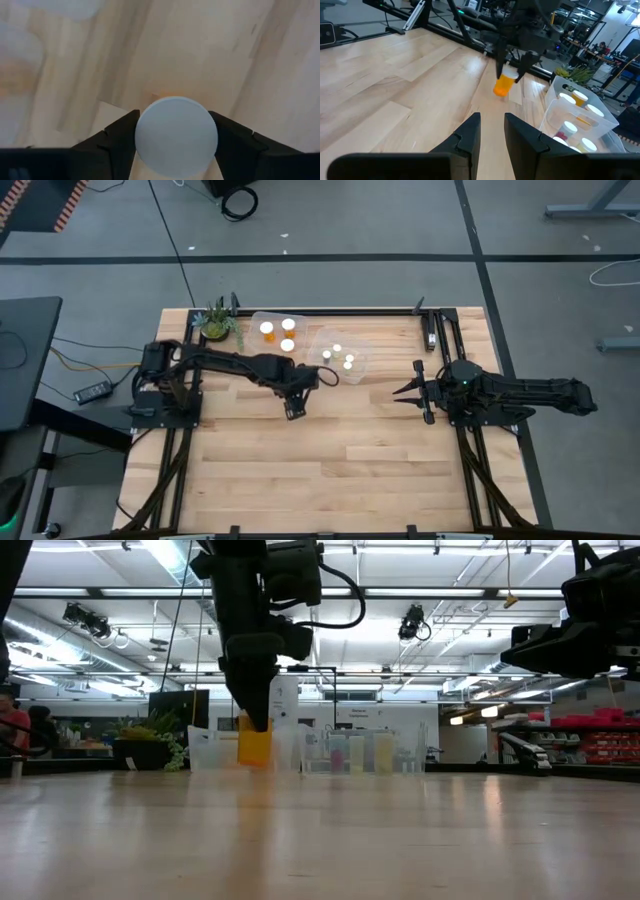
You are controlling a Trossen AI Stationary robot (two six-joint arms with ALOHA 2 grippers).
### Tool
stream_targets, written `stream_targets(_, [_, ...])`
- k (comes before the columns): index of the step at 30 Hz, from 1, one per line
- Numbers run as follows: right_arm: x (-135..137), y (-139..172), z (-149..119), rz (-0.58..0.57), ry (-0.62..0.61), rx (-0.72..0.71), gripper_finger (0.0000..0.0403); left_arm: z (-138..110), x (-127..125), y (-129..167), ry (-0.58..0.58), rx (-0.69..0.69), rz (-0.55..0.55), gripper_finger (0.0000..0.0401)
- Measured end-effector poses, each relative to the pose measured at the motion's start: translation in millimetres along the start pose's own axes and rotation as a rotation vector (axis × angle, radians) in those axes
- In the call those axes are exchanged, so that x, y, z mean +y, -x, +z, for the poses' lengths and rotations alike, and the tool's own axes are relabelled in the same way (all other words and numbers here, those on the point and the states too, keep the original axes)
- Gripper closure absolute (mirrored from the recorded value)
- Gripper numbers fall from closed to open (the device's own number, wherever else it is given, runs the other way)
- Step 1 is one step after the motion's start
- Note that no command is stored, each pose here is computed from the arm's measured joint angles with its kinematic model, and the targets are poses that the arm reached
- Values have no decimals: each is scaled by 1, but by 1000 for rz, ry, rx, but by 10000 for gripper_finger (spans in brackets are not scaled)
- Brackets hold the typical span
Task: Pick and place medicine bottles into bin by pill shape (circle, oval)
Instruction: Put the big orange pill bottle into the left transparent bin
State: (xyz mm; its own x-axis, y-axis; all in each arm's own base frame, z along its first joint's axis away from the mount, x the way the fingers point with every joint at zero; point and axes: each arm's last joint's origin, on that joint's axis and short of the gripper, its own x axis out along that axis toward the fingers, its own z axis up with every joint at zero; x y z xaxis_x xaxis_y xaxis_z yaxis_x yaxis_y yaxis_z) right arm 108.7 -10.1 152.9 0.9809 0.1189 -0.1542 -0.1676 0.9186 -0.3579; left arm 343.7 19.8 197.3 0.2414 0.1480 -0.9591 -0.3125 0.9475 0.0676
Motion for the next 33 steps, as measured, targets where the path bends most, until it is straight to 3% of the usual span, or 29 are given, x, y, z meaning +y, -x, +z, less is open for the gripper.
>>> stream_targets(5, [0, 0, 0, 0, 0, 0, 310, 6, 19, 7, -11, 39, 22, 187])
stream_targets(14, [0, 0, 0, 0, 0, 0, 310, 9, 54, 12, -21, 106, 50, 164])
stream_targets(22, [0, 0, 0, 0, 0, 0, 310, 5, 86, 17, -24, 158, 66, 188])
stream_targets(29, [0, 0, 0, 0, 0, 0, 310, 1, 116, 42, 7, 85, 84, 166])
stream_targets(33, [0, 0, 0, 0, 0, 0, 310, -4, 138, 58, 59, 33, 115, 177])
